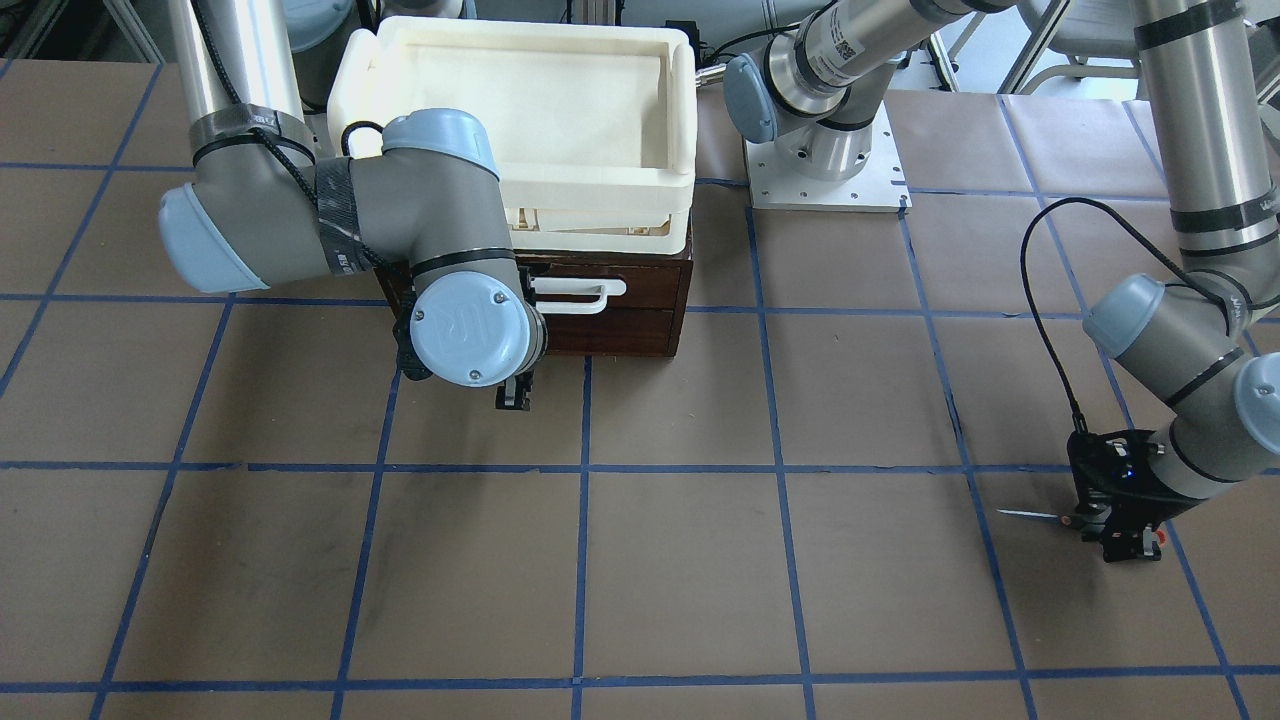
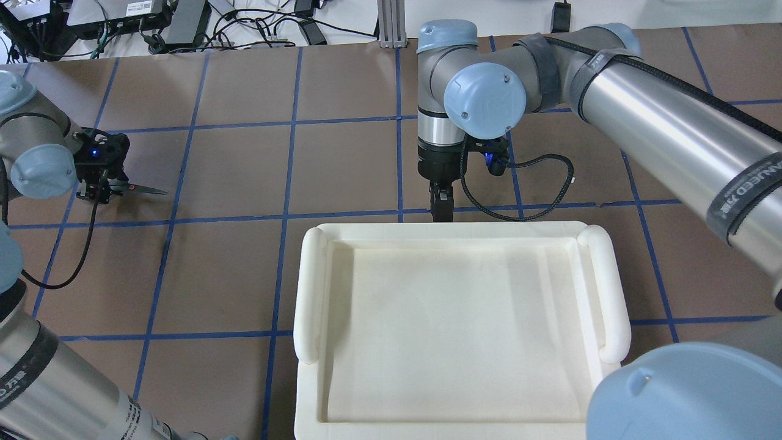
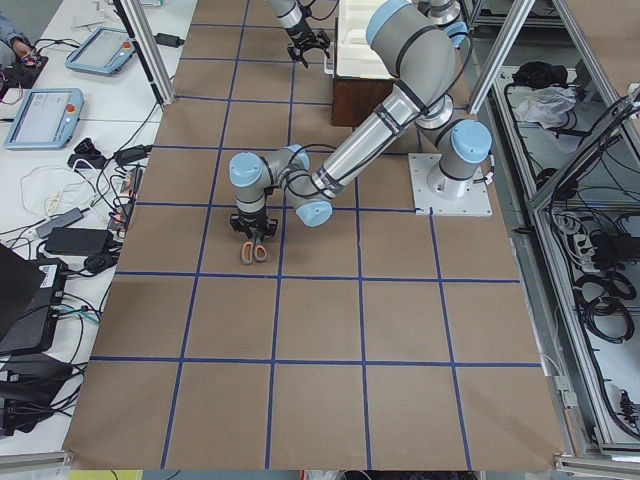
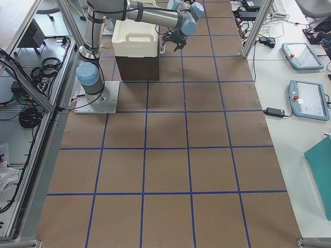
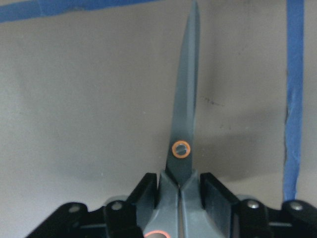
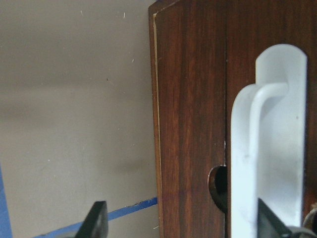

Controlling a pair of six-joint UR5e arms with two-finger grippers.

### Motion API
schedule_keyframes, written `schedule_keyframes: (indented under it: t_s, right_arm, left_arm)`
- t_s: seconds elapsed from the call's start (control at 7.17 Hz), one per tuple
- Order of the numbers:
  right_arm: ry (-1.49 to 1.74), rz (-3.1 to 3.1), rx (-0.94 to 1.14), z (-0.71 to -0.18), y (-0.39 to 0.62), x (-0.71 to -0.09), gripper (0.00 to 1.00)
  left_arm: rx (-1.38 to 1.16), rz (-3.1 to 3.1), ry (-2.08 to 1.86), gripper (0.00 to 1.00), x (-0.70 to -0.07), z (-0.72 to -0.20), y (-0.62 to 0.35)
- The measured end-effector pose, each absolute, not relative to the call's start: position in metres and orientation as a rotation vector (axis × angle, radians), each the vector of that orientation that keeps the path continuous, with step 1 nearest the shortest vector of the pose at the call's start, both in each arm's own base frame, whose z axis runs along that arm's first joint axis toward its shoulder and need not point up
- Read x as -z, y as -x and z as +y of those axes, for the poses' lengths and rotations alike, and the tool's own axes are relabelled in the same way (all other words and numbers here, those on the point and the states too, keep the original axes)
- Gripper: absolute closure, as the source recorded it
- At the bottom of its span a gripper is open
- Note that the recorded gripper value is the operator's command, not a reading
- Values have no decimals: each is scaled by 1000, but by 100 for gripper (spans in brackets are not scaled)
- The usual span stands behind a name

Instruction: Place scissors in drawer with both arms

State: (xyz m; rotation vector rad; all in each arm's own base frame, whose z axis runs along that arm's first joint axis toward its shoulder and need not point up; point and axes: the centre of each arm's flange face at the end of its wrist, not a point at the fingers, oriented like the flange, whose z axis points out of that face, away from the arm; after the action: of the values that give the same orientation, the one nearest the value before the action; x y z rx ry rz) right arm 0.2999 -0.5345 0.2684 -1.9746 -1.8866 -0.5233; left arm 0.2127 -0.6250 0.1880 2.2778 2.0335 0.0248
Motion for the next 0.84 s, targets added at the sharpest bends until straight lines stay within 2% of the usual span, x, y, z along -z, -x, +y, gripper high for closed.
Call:
schedule_keyframes:
  t_s: [0.42, 0.84]
  right_arm:
    - [1968, -1888, 538, -536, -301, -261, 0]
    - [1980, -1922, 524, -542, -303, -259, 0]
  left_arm:
    - [0, 1941, -2292, 100, -224, -632, -183]
    - [6, 1899, -2314, 100, -232, -634, -173]
